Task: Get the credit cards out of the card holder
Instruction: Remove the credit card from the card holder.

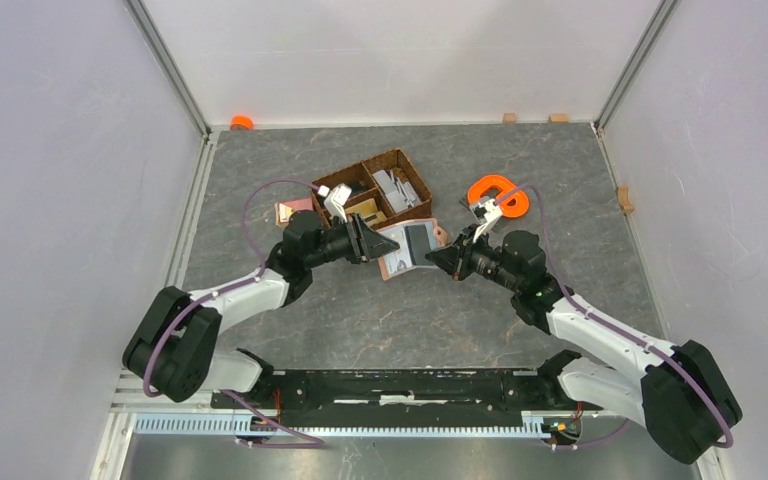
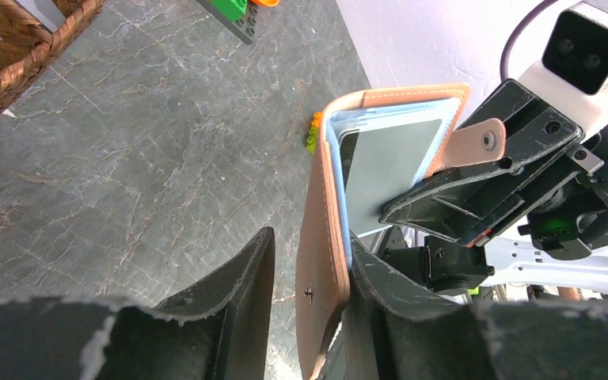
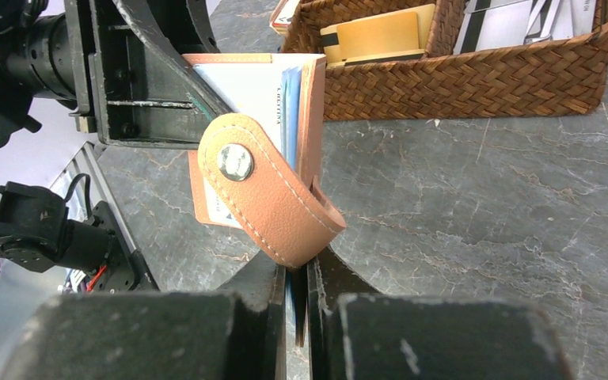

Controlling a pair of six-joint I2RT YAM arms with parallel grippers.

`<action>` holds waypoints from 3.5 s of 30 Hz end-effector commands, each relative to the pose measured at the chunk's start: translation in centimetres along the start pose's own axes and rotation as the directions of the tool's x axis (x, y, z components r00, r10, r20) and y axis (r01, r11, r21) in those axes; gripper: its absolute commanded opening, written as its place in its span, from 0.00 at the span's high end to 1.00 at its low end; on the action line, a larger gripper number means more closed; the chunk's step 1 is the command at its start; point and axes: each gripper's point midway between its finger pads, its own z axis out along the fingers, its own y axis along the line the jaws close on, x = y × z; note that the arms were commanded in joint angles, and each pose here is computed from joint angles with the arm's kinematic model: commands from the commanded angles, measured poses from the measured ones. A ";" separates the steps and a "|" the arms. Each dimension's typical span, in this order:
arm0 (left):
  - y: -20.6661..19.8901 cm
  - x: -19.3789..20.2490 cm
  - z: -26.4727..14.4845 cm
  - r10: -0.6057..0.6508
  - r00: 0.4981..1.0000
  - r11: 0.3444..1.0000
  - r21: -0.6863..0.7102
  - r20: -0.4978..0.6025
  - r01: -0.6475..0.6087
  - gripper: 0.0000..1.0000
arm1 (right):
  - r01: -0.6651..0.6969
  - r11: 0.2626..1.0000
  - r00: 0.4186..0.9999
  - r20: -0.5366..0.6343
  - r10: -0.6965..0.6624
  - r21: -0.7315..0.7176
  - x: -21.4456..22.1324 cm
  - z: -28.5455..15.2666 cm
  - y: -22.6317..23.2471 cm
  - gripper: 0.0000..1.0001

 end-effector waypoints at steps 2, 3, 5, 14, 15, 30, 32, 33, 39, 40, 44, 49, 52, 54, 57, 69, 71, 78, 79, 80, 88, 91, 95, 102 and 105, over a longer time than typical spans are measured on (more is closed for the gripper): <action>-0.7 -1.0 -0.7 0.057 0.997 0.998 0.008 0.043 -0.057 0.59 | 0.014 0.995 0.997 0.081 -0.007 -0.094 -2.3 -0.2 1.9 1.00; -0.5 -0.8 -0.9 0.060 0.997 0.998 0.000 0.045 -0.060 0.59 | 0.012 0.995 0.997 0.082 -0.004 -0.100 -2.3 -0.2 2.0 1.00; -0.2 -0.2 -1.0 0.060 0.997 0.998 -0.015 0.046 -0.059 0.61 | 0.009 0.994 0.997 0.079 -0.001 -0.106 -2.2 -0.2 2.1 1.00; -1.4 -0.4 -1.9 0.132 0.988 0.991 0.024 0.083 -0.135 0.68 | -0.017 0.991 0.998 0.057 0.025 -0.136 -1.5 0.1 2.3 1.00; -1.4 -0.4 -1.9 0.133 0.988 0.991 0.023 0.084 -0.135 0.70 | -0.016 0.990 0.998 0.056 0.024 -0.141 -1.6 0.1 2.4 1.00; -1.4 -0.4 -2.0 0.133 0.987 0.991 0.017 0.086 -0.135 0.98 | -0.029 0.999 0.998 0.057 0.030 -0.018 -1.4 0.0 -0.4 0.89; -1.5 -0.4 -2.0 0.136 0.987 0.990 0.020 0.085 -0.138 0.98 | -0.028 1.000 0.998 0.064 0.027 0.006 -1.6 -0.1 -0.8 0.83; -1.4 -0.3 -2.0 0.134 0.987 0.990 0.019 0.083 -0.136 0.98 | -0.026 1.000 0.997 0.067 0.024 0.018 -1.6 -0.2 -1.0 0.79; -1.4 -0.3 -1.9 0.127 0.989 0.991 0.019 0.080 -0.129 0.98 | -0.011 0.992 0.996 0.093 0.000 0.122 -2.4 -1.1 -2.6 0.63; -1.3 -0.3 -1.9 0.124 0.989 0.992 0.017 0.078 -0.126 0.98 | -0.002 0.991 0.995 0.103 -0.011 0.132 -2.7 -1.3 -2.7 0.60; -1.1 -0.3 -1.8 0.118 0.990 0.993 0.007 0.075 -0.119 0.98 | 0.050 0.991 0.986 0.149 -0.069 0.127 -3.8 -2.0 -2.2 0.51; -0.8 -0.2 -1.6 0.108 0.992 0.994 -0.002 0.067 -0.108 0.98 | 0.099 0.992 0.979 0.172 -0.111 0.079 -4.6 -2.4 -1.0 0.47; 0.2 -0.1 -1.5 0.097 0.994 0.994 -0.054 0.056 -0.094 0.98 | 0.127 0.991 0.974 0.182 -0.131 0.036 -4.9 -2.6 0.0 0.47; 1.3 0.0 -1.5 0.085 0.995 0.991 -0.109 0.047 -0.080 0.98 | 0.154 0.987 0.970 0.197 -0.142 -0.046 -5.1 -2.6 1.5 0.50; 1.4 0.1 -1.2 0.079 0.996 0.991 -0.107 0.029 -0.076 0.98 | 0.154 0.975 0.976 0.180 -0.125 -0.160 -4.4 -2.2 3.4 0.54; -3.0 0.1 -1.5 0.089 0.995 0.988 0.124 0.047 -0.095 0.98 | 0.004 0.959 1.000 -0.021 -0.010 -0.282 -0.7 0.6 4.0 0.61; -3.7 0.2 -1.6 0.091 0.995 0.982 0.161 0.043 -0.097 0.98 | -0.012 0.955 0.999 -0.035 0.002 -0.298 -0.5 0.7 4.2 0.62; -6.0 0.6 -1.8 0.085 0.996 0.951 0.295 0.029 -0.090 0.98 | -0.038 0.941 0.999 -0.042 0.026 -0.337 -0.5 0.6 4.8 0.62; -6.4 0.6 -1.8 0.090 0.996 0.945 0.314 0.028 -0.094 0.98 | -0.041 0.940 0.999 -0.042 0.028 -0.340 -0.5 0.5 4.8 0.62; -6.8 0.8 -1.8 0.094 0.995 0.938 0.333 0.020 -0.095 0.98 | -0.044 0.939 0.999 -0.042 0.032 -0.342 -0.5 0.5 4.8 0.62; -8.1 1.1 -2.2 0.111 0.994 0.918 0.382 0.019 -0.109 0.98 | -0.086 0.919 0.996 -0.020 0.085 -0.385 -1.1 -0.2 5.2 0.63; -8.4 1.1 -2.2 0.112 0.994 0.912 0.396 0.016 -0.109 0.98 | -0.110 0.904 0.993 -0.014 0.115 -0.412 -1.3 -0.6 5.4 0.63; -8.6 1.3 -2.1 0.102 0.995 0.907 0.410 0.007 -0.096 0.98 | -0.124 0.896 0.991 -0.008 0.133 -0.426 -1.5 -0.9 5.5 0.64; -9.0 1.5 -2.0 0.098 0.995 0.894 0.440 -0.009 -0.084 0.98 | -0.121 0.928 0.992 -0.019 0.122 -0.352 -1.0 -0.1 4.0 0.56; -9.1 1.6 -2.0 0.098 0.995 0.894 0.440 -0.011 -0.083 0.98 | -0.103 0.946 0.994 -0.014 0.104 -0.308 -0.9 0.1 3.2 0.57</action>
